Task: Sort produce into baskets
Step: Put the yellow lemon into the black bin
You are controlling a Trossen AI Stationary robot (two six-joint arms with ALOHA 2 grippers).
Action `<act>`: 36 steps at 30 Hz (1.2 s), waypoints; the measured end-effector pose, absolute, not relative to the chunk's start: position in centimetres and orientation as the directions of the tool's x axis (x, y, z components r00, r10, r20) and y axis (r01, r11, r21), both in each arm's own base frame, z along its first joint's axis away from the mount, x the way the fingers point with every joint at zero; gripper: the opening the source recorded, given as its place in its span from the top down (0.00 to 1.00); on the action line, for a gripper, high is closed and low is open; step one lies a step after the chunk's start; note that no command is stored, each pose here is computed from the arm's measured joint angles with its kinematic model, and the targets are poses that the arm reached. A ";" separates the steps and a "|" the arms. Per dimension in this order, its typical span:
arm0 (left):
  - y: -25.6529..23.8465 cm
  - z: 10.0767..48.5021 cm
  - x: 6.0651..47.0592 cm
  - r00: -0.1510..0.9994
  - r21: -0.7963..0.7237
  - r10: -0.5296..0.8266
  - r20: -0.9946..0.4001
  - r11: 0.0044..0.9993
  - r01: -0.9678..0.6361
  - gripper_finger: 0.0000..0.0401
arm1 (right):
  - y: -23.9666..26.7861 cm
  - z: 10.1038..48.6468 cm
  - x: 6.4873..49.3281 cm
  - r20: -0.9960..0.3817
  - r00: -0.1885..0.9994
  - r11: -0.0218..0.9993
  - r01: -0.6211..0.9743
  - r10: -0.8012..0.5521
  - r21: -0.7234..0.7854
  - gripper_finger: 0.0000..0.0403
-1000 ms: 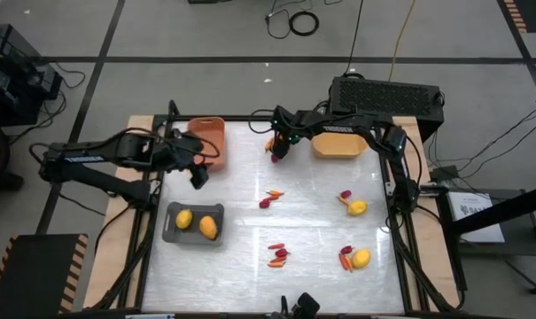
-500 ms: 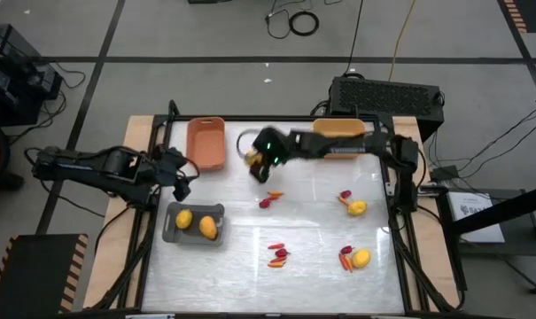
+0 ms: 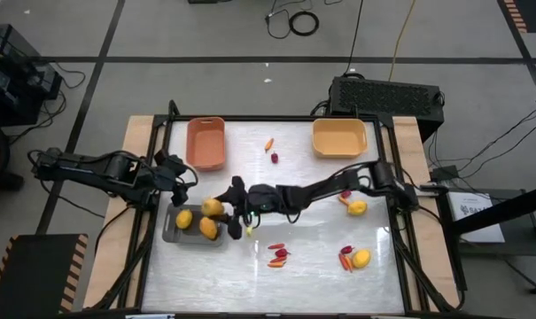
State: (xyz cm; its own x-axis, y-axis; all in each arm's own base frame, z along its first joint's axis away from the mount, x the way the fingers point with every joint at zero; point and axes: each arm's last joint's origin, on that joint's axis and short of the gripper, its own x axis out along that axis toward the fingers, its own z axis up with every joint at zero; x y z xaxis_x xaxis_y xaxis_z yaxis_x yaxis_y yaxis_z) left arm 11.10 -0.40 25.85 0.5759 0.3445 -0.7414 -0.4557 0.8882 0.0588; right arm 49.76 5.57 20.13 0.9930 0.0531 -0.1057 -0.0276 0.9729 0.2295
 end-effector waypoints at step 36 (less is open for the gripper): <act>-0.7 27.5 13.0 0.754 -0.081 0.304 -0.582 0.901 -0.426 0.29 | 4.4 28.5 43.7 -0.433 0.900 0.971 0.061 0.046 0.229 0.22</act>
